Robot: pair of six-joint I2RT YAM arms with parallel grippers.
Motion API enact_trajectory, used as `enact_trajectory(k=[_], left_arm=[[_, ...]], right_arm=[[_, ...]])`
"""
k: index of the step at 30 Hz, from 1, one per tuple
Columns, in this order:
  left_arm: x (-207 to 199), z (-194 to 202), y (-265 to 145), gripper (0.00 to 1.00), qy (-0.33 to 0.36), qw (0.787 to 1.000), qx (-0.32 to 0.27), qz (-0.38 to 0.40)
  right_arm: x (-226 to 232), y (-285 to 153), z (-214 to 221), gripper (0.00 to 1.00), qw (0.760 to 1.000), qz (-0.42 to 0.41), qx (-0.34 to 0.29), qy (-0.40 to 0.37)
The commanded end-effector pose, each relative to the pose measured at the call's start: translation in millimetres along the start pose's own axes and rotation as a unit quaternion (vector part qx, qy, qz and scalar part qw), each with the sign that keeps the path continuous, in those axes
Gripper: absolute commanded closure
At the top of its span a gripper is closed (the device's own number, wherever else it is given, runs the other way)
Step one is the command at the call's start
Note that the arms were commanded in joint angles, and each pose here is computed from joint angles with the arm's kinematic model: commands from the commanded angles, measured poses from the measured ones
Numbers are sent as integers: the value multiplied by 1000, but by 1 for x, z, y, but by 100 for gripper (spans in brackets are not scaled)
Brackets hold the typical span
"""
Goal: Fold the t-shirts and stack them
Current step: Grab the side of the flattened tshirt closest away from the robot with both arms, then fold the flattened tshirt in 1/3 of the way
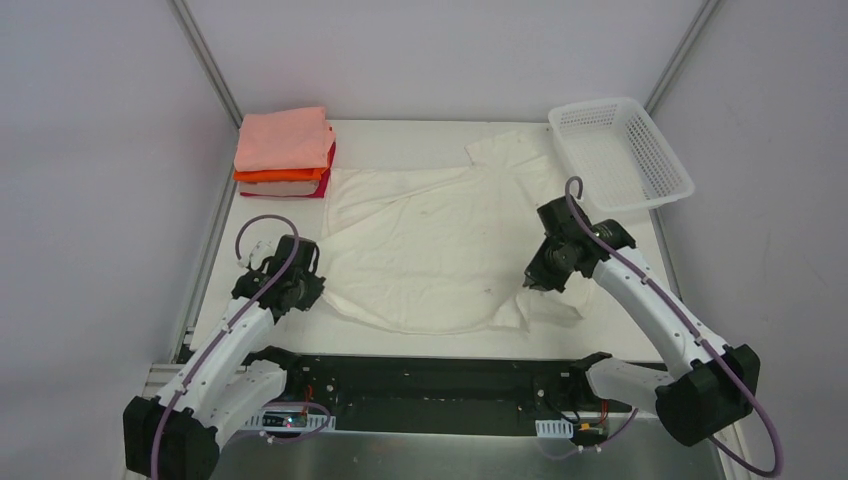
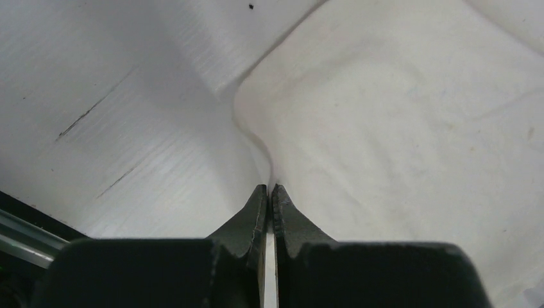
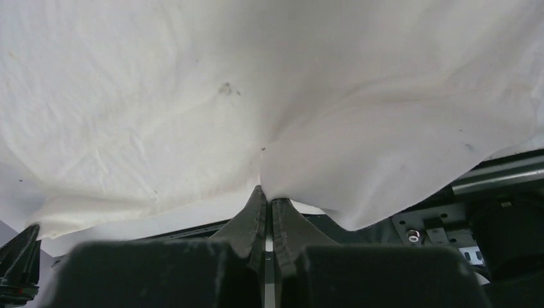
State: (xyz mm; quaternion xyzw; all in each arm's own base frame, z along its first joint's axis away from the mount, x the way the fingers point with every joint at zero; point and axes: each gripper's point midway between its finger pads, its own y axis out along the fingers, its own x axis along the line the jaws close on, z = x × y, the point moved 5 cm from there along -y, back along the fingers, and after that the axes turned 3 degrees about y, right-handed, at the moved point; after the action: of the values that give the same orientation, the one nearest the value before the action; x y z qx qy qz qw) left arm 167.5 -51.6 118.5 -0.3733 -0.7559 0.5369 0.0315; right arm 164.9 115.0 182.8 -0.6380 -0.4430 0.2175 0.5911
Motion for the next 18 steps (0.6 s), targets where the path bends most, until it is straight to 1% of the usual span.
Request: enact_trajectory(k=[1, 6, 13, 18], left_arm=[[-31, -25, -1, 100, 0, 999, -48, 17], [-44, -40, 8, 100, -1, 998, -62, -8], [-51, -56, 17, 100, -13, 996, -79, -24], [-52, -62, 25, 100, -15, 996, -80, -33]], right_arm=[[28, -2, -34, 100, 998, -50, -31, -5], [44, 0, -63, 100, 997, -66, -46, 10], [62, 8, -84, 100, 996, -89, -23, 8], [71, 12, -99, 100, 995, -92, -27, 11]])
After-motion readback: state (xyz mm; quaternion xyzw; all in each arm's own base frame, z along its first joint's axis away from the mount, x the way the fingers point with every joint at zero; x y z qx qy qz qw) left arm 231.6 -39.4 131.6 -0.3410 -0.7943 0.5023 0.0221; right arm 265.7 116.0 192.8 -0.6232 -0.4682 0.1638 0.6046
